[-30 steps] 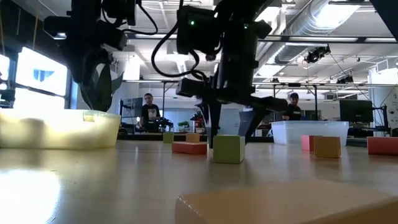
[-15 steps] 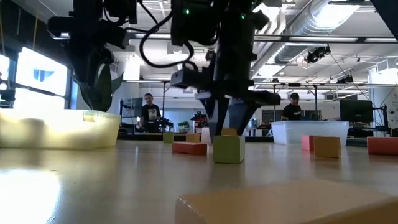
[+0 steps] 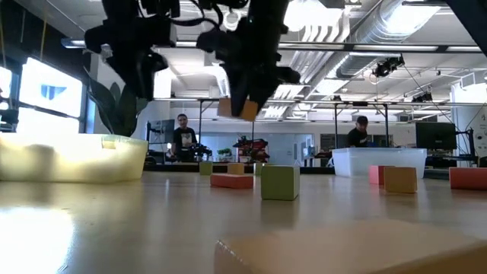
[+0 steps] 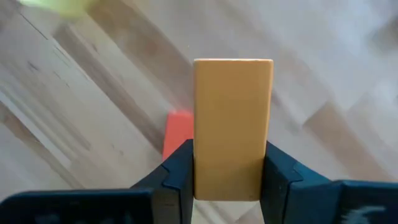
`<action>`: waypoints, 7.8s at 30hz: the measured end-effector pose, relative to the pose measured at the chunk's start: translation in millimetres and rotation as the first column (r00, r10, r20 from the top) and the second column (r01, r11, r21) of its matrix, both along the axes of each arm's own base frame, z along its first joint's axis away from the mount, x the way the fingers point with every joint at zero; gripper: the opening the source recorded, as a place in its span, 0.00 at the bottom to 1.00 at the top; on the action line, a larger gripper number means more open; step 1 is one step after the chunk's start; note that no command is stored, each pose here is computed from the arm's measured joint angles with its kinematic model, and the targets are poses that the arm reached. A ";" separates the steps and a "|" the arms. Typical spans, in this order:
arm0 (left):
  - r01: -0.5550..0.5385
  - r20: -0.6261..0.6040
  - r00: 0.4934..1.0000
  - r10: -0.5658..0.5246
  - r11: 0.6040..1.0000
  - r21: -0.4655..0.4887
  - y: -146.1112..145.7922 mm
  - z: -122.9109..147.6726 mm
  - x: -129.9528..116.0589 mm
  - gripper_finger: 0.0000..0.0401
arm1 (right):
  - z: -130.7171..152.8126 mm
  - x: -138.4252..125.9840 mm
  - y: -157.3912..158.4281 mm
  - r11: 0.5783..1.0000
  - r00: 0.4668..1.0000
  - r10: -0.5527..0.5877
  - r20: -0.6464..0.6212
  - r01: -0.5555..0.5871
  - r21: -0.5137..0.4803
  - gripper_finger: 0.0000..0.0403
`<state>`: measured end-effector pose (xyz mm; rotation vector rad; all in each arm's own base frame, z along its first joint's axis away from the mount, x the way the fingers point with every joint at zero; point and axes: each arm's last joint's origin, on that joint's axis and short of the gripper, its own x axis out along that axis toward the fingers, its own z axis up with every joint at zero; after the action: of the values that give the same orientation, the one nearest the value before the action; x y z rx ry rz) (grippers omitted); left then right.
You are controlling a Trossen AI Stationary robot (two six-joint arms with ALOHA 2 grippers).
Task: Sort & place blocks by color
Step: Put the yellow block into the green bin, then put the green block into the white bin
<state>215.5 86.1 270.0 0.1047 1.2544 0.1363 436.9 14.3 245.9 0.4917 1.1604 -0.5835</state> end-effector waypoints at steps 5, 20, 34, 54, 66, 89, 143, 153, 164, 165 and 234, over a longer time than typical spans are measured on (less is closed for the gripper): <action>0.058 0.086 0.994 -0.063 0.997 0.055 3.2 3.9 8.6 0.40 | 35.0 3.1 -5.2 0.993 0.993 0.110 0.047 -0.108 -0.045 0.25; 0.067 0.288 0.955 -0.077 0.997 0.045 7.8 13.0 23.0 0.43 | 99.9 -14.0 -5.6 0.957 0.961 0.275 0.035 -0.270 -0.108 0.25; 0.090 0.580 0.813 -0.055 0.995 -0.031 10.9 32.3 42.0 0.60 | 109.1 -21.2 -18.6 0.842 0.858 0.508 -0.074 -0.513 -0.166 0.25; 0.021 0.631 0.774 -0.052 0.998 0.056 5.3 39.7 50.3 0.60 | 114.7 -15.2 -48.6 0.789 0.796 0.604 0.036 -0.592 -0.164 0.25; 0.005 0.648 0.759 -0.066 0.995 0.095 6.5 42.3 51.9 0.32 | 115.3 -16.0 -53.7 0.794 0.803 0.595 0.028 -0.583 -0.175 0.26; -0.019 0.346 0.938 0.035 0.999 -0.051 -47.2 16.3 40.9 0.26 | 113.8 -17.0 -53.2 0.790 0.814 0.580 -0.038 -0.573 -0.218 0.53; -0.017 -0.334 0.918 -0.214 0.819 -0.573 -210.7 -22.6 -40.9 0.40 | 110.9 -35.0 -116.8 0.838 0.861 0.491 -0.135 -0.509 -0.195 0.56; -0.040 -0.343 0.919 -0.196 0.818 -0.575 -209.5 -22.5 -40.1 0.48 | 110.9 -41.2 -138.7 0.862 0.884 0.446 -0.139 -0.466 -0.198 0.56; -0.103 -0.344 0.931 -0.125 0.811 -0.575 -195.4 -22.5 -31.2 0.48 | 113.5 -59.5 -202.6 0.908 0.925 0.380 -0.018 -0.377 -0.185 0.56; -0.107 -0.340 0.933 -0.118 0.810 -0.577 -193.3 -21.9 -30.4 0.48 | 114.2 -61.6 -209.6 0.915 0.931 0.365 0.004 -0.358 -0.186 0.56; -0.702 0.727 0.544 0.420 0.702 0.120 21.8 60.6 -16.3 0.48 | -99.4 -55.5 -242.7 0.954 0.957 -0.285 0.052 0.278 0.116 0.05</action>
<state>199.2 107.9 330.7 -0.0177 0.4705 0.9554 381.4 -228.4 146.5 0.7726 1.0675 -0.7466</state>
